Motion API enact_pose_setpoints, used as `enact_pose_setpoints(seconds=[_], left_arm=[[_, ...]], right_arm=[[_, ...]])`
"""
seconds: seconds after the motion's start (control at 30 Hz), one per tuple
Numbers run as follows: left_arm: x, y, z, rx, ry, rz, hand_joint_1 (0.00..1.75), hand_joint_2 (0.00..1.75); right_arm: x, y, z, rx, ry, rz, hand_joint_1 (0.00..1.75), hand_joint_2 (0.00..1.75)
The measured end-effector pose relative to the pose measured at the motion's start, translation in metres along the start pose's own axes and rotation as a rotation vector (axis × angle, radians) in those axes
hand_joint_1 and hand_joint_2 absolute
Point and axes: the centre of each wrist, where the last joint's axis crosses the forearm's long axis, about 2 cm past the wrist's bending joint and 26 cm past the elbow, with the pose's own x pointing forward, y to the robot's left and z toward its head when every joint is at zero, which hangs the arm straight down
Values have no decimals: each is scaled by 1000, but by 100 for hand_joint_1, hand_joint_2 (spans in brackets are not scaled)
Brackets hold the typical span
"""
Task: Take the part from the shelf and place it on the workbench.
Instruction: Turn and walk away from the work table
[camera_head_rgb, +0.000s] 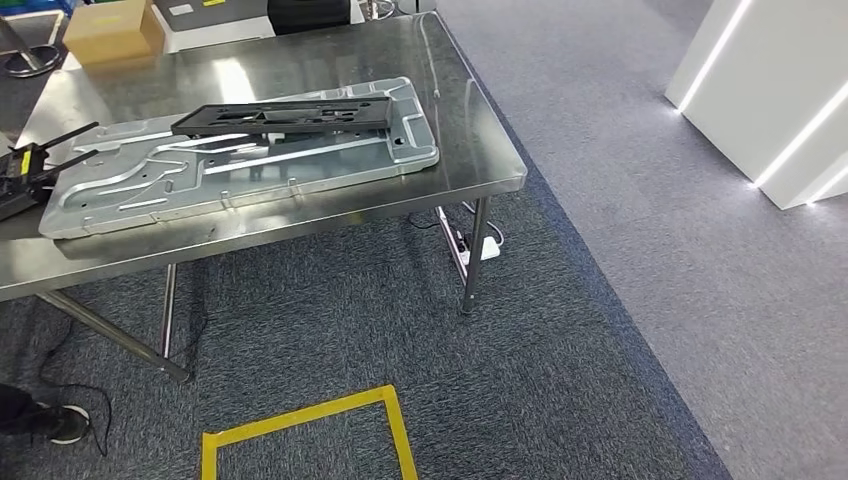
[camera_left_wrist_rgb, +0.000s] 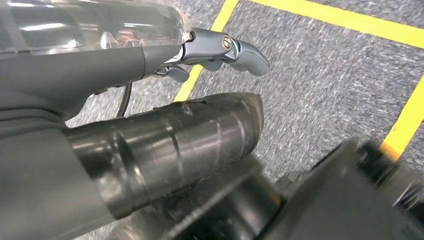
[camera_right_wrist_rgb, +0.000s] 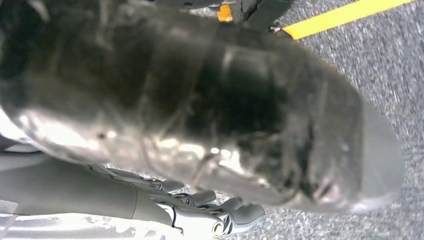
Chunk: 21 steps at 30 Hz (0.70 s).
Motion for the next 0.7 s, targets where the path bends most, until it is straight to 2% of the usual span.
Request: enact_pose_setpoints(seconds=[0.7], left_arm=[[3,2,-1,5,9,4,0,0]], right_arm=[[1,0,0,9,6,17,0,0]])
